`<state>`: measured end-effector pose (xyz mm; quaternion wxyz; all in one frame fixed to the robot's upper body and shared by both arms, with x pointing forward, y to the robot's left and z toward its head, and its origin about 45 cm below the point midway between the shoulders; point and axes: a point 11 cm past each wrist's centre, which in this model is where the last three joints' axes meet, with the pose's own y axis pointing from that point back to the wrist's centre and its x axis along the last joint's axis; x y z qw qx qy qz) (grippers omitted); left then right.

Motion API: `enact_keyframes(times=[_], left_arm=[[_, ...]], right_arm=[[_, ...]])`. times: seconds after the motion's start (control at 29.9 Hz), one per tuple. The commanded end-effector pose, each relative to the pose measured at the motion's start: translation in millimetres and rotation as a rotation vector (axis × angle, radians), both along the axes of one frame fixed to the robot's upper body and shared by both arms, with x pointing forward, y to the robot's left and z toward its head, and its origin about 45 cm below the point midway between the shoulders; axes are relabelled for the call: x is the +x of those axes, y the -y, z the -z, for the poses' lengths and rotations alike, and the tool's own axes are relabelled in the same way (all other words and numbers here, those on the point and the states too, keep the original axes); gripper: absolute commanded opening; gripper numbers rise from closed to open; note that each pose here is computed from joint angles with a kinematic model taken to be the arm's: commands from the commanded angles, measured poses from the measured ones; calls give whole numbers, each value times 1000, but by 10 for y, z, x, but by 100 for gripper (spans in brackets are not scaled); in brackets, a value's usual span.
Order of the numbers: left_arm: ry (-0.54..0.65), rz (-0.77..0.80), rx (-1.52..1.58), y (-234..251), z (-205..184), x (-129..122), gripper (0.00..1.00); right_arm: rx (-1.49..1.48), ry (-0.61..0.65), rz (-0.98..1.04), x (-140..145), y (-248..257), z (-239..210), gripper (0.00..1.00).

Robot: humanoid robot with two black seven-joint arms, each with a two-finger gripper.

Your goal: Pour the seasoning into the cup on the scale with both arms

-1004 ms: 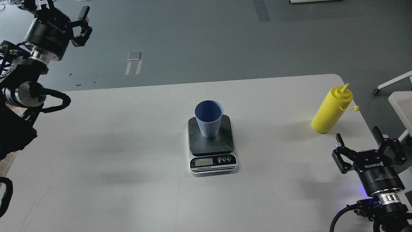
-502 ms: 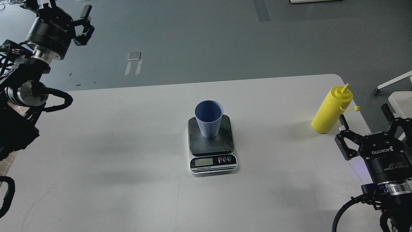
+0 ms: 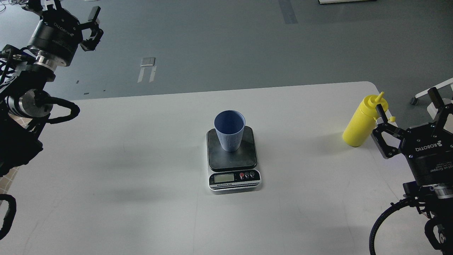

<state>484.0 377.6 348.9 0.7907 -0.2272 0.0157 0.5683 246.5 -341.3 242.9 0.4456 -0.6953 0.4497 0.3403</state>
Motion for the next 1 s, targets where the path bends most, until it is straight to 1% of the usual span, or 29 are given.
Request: enact_keyframes(times=[0.0,0.13,0.17,0.27,0.33,0.37,0.4,0.43,0.5,0.57,0.64,0.7,0.74,0.84,0.9,0.97], left_arm=[[3,3,-1,13,-18,8,98],[9,5,0,24,-54,18,98],[9,5,0,24,-54,18,98],[11,6,2,28,-59,20,98],[12,8,3,35,-70,22,98],[12,8,3,35,-70,22,98],[18,10,3,43,-100,30,98],[21,10,3,47,-115,34,98],[36,12,0,59,-184,48,98],[54,13,-5,73,-260,65,98],[65,20,-9,110,-302,78,98],[77,45,-28,259,-336,120,98],[77,56,-35,327,-327,134,98],[73,65,-37,376,-304,140,98],[71,66,-40,382,-290,142,98],[70,69,-43,404,-282,145,98]], right_arm=[[-79,43,-26,148,76,-198,99],[-180,122,-57,394,167,-550,100],[-180,122,-57,395,167,-551,100],[-239,179,-66,561,230,-814,100],[-271,201,-67,746,285,-958,100],[-271,202,-67,747,285,-959,100],[-287,200,-87,880,249,-993,100],[-295,203,-98,957,226,-1028,100],[-321,196,-139,1232,115,-1094,100],[-351,206,-160,1399,26,-1190,100],[-380,213,-169,1503,-32,-1258,100],[-450,221,-189,1727,-175,-1387,100],[-476,215,-199,1840,-237,-1432,100],[-505,200,-216,2004,-330,-1484,100],[-543,180,-229,2209,-440,-1570,100],[-573,168,-230,2327,-487,-1643,100]])
